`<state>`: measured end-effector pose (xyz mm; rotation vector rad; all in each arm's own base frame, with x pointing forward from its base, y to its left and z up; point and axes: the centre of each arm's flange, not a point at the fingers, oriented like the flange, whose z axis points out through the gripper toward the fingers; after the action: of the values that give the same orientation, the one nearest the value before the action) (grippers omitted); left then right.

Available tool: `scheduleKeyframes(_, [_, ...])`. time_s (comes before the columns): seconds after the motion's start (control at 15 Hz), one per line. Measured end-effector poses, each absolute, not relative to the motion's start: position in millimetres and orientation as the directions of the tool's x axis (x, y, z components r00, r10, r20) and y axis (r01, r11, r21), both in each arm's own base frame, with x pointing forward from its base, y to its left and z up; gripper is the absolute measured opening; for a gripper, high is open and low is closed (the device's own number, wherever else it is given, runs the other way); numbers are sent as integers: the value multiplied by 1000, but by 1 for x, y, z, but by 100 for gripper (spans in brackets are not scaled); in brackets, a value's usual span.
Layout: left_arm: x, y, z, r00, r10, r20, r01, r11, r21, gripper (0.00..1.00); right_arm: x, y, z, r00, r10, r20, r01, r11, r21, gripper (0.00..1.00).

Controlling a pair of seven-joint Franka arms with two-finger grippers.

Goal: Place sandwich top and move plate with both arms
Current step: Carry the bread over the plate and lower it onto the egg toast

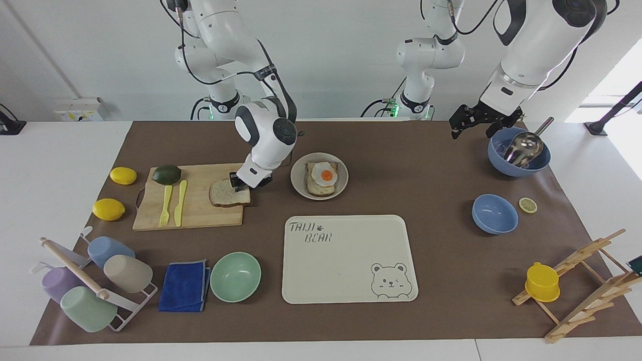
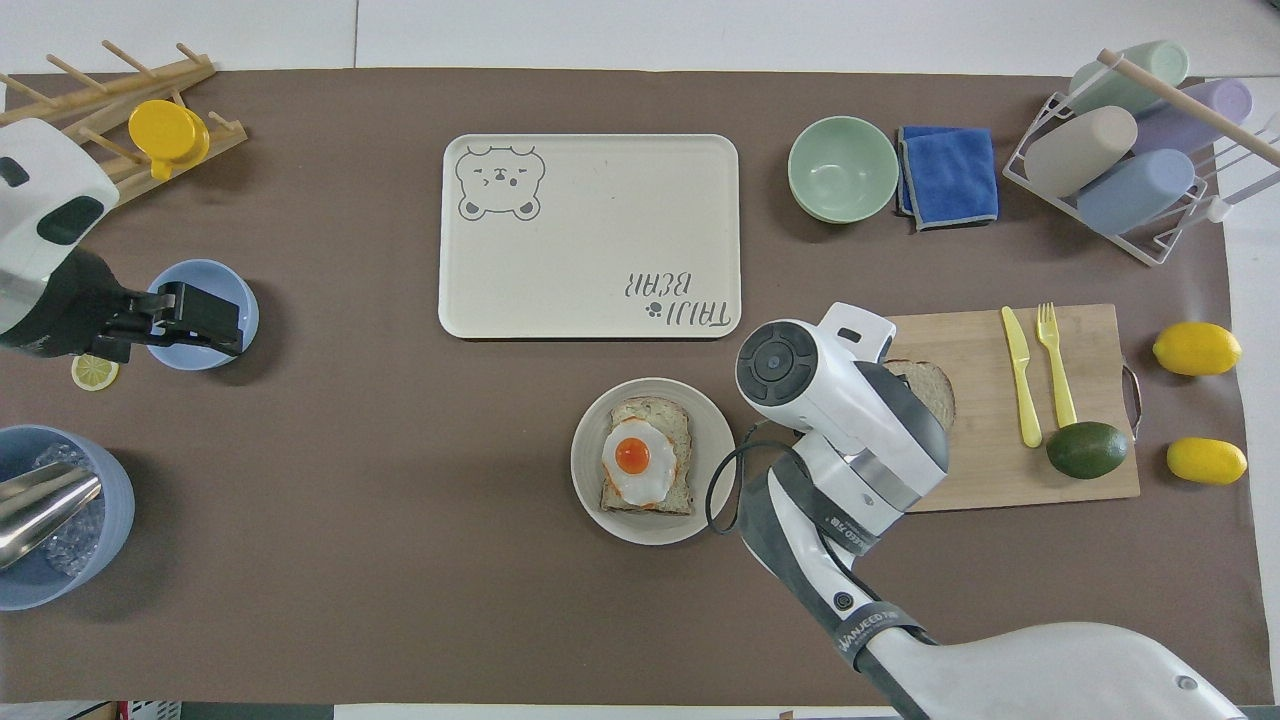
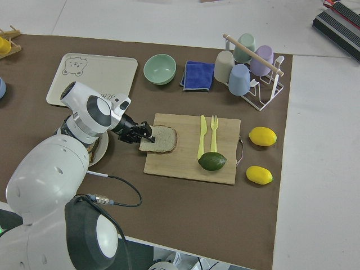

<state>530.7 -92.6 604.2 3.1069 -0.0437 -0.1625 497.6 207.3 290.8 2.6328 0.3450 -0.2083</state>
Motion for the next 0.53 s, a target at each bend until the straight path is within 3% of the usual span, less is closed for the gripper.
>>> scheduleKeyframes(0.13, [531,-93,604,994,-30,-104,-26,-999,32,100,499,208,296,957,203,-209,278,-850,447,15])
scheduleKeyframes(0.33, [531,-93,604,994,-30,-104,-26,-999,32,100,500,244,324,951,239,-197,306,-831,465,14])
scheduleKeyframes(0.53, [531,-93,604,994,-30,-104,-26,-999,32,100,481,329,377,930,339,-140,365,-816,448,11])
